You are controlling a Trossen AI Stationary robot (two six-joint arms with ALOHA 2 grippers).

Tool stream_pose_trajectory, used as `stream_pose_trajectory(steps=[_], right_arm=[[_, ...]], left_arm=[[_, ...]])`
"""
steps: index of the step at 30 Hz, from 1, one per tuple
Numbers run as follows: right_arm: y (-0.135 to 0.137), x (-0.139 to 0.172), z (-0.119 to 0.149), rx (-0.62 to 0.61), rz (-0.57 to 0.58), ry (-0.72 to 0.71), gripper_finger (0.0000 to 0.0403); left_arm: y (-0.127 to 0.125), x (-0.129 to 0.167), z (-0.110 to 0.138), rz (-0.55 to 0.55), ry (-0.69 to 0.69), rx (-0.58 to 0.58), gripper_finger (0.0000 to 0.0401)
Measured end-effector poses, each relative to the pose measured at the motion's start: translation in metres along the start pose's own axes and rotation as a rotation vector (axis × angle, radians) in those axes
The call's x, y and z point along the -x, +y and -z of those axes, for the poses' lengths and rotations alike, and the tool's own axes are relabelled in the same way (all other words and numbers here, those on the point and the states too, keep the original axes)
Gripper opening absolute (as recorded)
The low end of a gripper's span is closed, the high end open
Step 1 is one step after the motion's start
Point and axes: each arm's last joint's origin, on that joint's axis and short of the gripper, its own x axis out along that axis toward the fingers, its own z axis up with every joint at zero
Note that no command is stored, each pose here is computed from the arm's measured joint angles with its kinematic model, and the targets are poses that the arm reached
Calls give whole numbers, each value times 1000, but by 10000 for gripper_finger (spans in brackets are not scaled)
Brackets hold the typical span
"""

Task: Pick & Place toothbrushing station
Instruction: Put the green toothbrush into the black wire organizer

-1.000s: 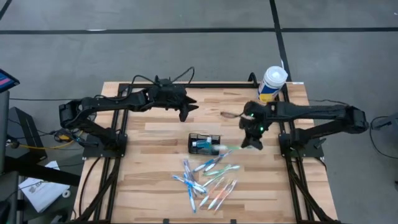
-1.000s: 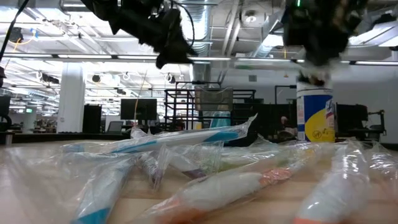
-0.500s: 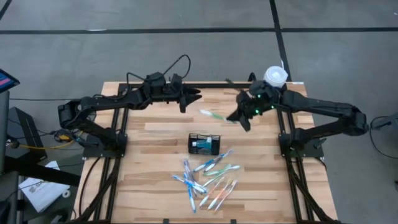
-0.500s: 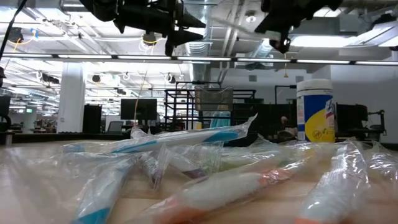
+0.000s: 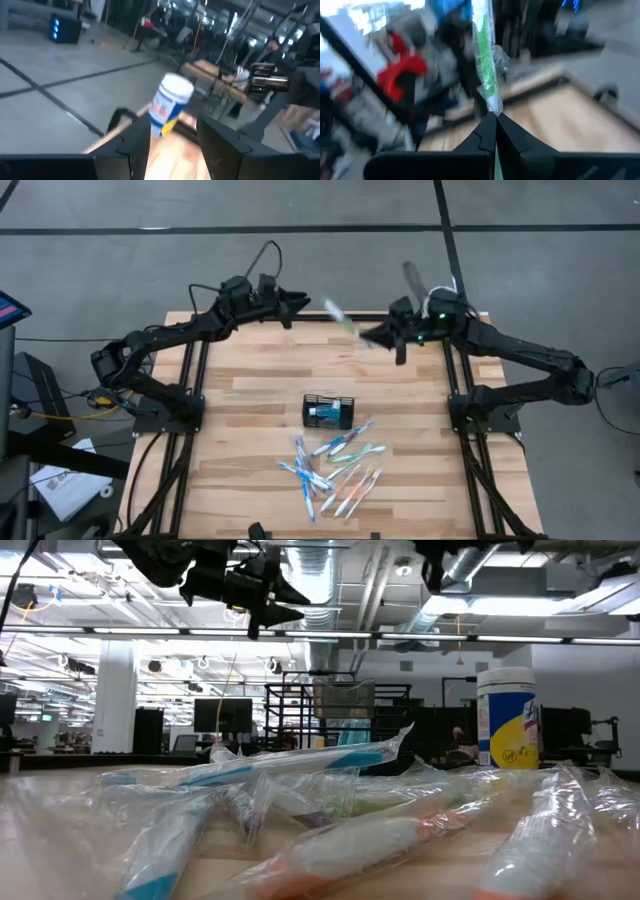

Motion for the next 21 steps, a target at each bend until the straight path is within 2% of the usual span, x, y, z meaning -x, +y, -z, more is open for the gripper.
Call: stream_pose_trajectory(steps=[5,11,17,21], right_arm=[[1,1,-26,73,-3,-282,0],[-18,-20,-22,46,25,-293,0],[-27,-43,-26,48,-69,-467,0],[-34,-51,-23,2,-81,-474,0]], left_arm=[[-13,1,-13,182,-106,60,155],[-44,5,-27,382,-285,120,155],[-59,1,-17,404,-255,139,155],[-57,-4,-11,360,-233,144,155]])
